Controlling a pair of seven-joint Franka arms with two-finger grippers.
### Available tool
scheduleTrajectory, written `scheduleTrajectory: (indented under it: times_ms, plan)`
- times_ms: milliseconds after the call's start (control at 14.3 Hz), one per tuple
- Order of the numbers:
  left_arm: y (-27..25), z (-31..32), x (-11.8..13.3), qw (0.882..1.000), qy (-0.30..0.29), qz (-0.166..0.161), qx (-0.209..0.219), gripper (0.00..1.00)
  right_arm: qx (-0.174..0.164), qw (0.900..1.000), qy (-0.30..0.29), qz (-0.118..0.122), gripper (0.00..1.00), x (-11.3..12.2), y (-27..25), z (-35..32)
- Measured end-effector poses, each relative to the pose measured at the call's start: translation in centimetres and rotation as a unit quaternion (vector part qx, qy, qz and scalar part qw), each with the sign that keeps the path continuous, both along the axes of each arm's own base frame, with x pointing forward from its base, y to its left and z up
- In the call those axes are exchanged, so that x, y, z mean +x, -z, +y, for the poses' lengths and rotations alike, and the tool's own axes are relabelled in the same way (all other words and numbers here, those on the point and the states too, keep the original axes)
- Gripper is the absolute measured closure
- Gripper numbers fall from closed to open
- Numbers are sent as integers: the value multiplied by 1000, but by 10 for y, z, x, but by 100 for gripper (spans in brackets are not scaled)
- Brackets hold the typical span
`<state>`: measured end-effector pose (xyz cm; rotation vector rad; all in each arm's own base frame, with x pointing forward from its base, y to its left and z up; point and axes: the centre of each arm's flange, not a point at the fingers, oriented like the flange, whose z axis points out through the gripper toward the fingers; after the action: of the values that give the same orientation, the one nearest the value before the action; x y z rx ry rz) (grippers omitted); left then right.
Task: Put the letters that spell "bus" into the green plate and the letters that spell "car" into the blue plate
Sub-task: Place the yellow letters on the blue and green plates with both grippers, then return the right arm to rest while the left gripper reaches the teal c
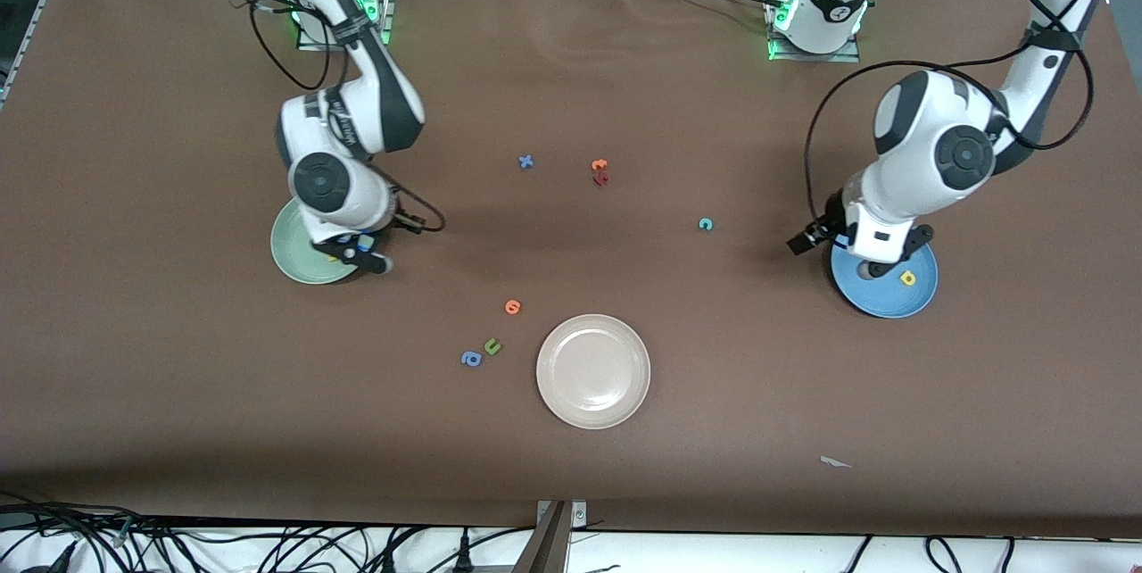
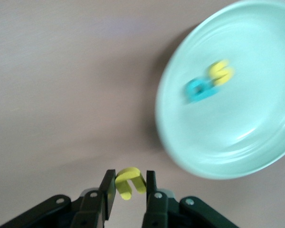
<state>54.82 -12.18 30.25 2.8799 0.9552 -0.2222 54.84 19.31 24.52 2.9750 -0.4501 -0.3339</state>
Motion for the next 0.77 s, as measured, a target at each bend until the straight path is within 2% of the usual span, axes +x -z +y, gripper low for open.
scheduleTrajectory:
  times_ms: [140,280,350,559,769]
  plan:
    - [-4,-39,-1,1000,-16,-18,-19,9,2,999,-35,11,70,5,5,-55]
    - [7,-85,-6,998,-34,-37,-44,9,3,999,-46,19,67,4,10,-82]
    - [17,-103,-8,997,-36,-42,-57,9,3,999,-47,21,61,3,11,-82]
    - [55,-113,-10,997,-29,-42,-63,9,5,998,-58,20,34,2,9,-69]
    - [86,-108,-14,999,-5,-48,-22,9,9,998,-66,20,3,13,-14,-55]
